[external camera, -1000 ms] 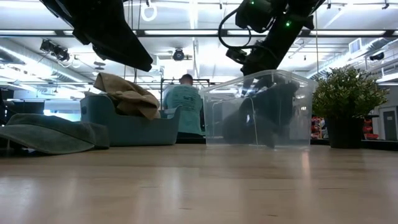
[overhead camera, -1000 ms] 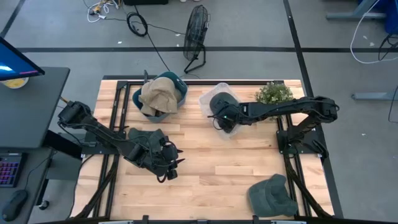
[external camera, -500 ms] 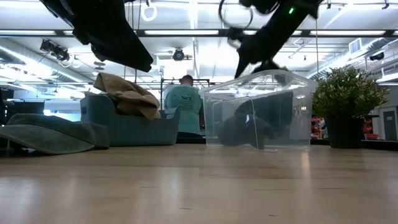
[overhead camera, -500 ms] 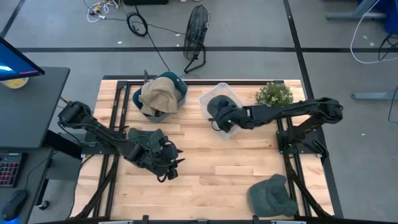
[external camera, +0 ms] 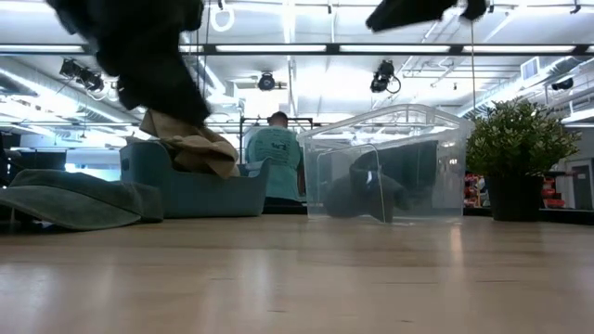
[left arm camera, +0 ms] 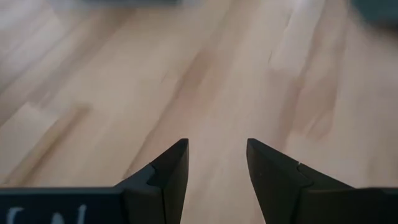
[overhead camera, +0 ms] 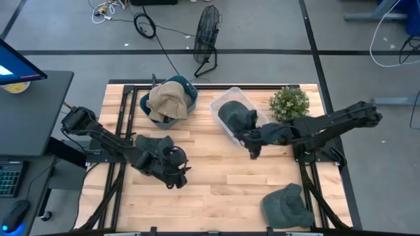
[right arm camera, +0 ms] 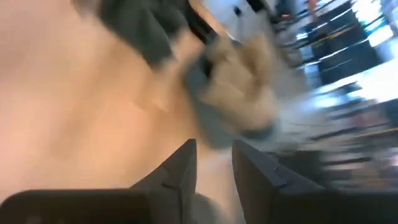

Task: Pick & Place hat
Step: Put the top blue cap into the transparent bin

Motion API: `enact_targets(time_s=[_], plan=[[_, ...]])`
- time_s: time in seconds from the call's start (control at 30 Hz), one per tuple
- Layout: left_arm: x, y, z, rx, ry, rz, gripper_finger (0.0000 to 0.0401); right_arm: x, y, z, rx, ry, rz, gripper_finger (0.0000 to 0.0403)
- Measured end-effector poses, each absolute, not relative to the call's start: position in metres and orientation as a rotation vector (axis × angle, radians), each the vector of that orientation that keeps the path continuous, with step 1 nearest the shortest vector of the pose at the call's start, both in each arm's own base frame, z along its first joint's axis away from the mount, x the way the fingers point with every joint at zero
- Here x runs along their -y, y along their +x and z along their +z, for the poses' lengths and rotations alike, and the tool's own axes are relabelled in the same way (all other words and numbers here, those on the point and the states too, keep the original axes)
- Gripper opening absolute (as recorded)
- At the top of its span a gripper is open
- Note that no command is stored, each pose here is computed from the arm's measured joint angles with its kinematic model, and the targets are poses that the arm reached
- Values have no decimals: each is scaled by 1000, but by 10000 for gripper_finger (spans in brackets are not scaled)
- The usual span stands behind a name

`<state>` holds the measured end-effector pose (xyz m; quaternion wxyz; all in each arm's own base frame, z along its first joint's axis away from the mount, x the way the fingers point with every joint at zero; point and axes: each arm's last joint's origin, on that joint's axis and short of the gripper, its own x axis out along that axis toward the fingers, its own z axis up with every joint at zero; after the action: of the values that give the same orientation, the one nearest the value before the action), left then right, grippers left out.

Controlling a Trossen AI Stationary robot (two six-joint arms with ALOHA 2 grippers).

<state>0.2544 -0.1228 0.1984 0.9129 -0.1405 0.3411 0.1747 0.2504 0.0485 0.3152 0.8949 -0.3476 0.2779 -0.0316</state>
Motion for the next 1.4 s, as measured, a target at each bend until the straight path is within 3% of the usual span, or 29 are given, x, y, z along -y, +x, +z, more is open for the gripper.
enact_targets(time_s=[0.17, 0.33, 0.6, 0.93, 1.23, 1.4], plan=[[109, 241, 188, -847, -293, 504, 167, -62, 250, 313, -536, -360, 161, 105], [88, 227, 181, -981, -353, 723, 167, -72, 258, 303, -573, -192, 308, 105], [68, 215, 179, -1043, -396, 954, 167, -82, 284, 271, -662, -239, 329, 107], [67, 214, 179, -1033, -437, 983, 167, -90, 309, 246, -644, -276, 355, 146], [67, 215, 170, -1017, -489, 1059, 167, -91, 309, 246, -655, -209, 335, 137], [65, 209, 144, -1038, -520, 1100, 166, -91, 308, 245, -664, -199, 331, 130]])
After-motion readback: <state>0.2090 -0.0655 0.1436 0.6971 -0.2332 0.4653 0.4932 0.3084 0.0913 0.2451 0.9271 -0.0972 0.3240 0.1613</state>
